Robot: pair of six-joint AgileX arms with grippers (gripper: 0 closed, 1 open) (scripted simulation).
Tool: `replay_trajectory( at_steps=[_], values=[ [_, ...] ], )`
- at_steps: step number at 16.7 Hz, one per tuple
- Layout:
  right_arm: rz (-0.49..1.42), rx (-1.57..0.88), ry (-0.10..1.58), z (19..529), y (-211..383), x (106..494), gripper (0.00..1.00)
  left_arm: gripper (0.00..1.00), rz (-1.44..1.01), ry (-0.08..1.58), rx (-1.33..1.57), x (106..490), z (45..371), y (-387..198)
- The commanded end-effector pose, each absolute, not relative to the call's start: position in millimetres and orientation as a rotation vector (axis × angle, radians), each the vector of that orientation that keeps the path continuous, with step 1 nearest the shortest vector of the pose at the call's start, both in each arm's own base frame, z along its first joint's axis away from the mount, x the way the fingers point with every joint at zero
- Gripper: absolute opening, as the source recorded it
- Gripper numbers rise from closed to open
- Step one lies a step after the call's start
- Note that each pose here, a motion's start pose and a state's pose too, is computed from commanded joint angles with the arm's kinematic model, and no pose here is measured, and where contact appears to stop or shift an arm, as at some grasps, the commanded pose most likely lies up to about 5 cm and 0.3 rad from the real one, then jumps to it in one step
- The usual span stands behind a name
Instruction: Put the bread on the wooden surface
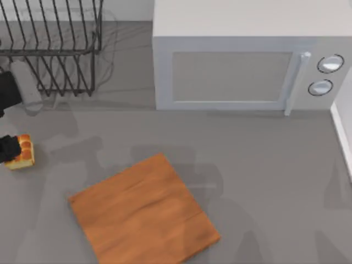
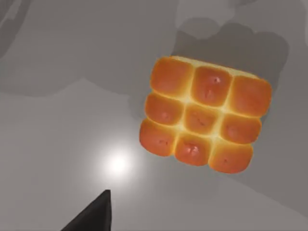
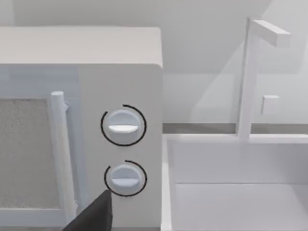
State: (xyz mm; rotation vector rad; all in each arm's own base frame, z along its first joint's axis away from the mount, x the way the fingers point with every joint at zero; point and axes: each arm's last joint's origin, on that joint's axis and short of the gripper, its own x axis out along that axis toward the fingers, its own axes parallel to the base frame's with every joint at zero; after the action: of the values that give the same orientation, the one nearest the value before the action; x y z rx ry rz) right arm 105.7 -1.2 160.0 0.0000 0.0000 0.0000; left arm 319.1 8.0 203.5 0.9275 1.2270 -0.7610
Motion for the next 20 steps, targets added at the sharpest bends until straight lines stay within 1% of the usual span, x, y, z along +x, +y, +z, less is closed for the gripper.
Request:
replay_trajectory(
  at_steps=[3,6,13,15,20],
  values=[
    [0.0,0.0,0.0,160.0,-1.2,105.7,1.0,1.0,-0.916,1.29,0.988,349.3,186.2,9.9],
    [0.0,0.0,0.0,160.0,-1.2,105.7,1.0,1.0,-1.007,1.317,1.018,366.4,174.0,11.0],
    [0.0,0.0,0.0,160.0,-1.2,105.7,1.0,1.0,-1.022,1.318,1.025,368.6,170.9,9.5],
    [0.0,0.0,0.0,160.0,-1.2,105.7,1.0,1.0,-1.023,1.323,1.02,369.1,159.0,10.2],
    [0.0,0.0,0.0,160.0,-1.2,105.7,1.0,1.0,-1.017,1.316,1.024,370.2,110.5,11.2]
  ],
)
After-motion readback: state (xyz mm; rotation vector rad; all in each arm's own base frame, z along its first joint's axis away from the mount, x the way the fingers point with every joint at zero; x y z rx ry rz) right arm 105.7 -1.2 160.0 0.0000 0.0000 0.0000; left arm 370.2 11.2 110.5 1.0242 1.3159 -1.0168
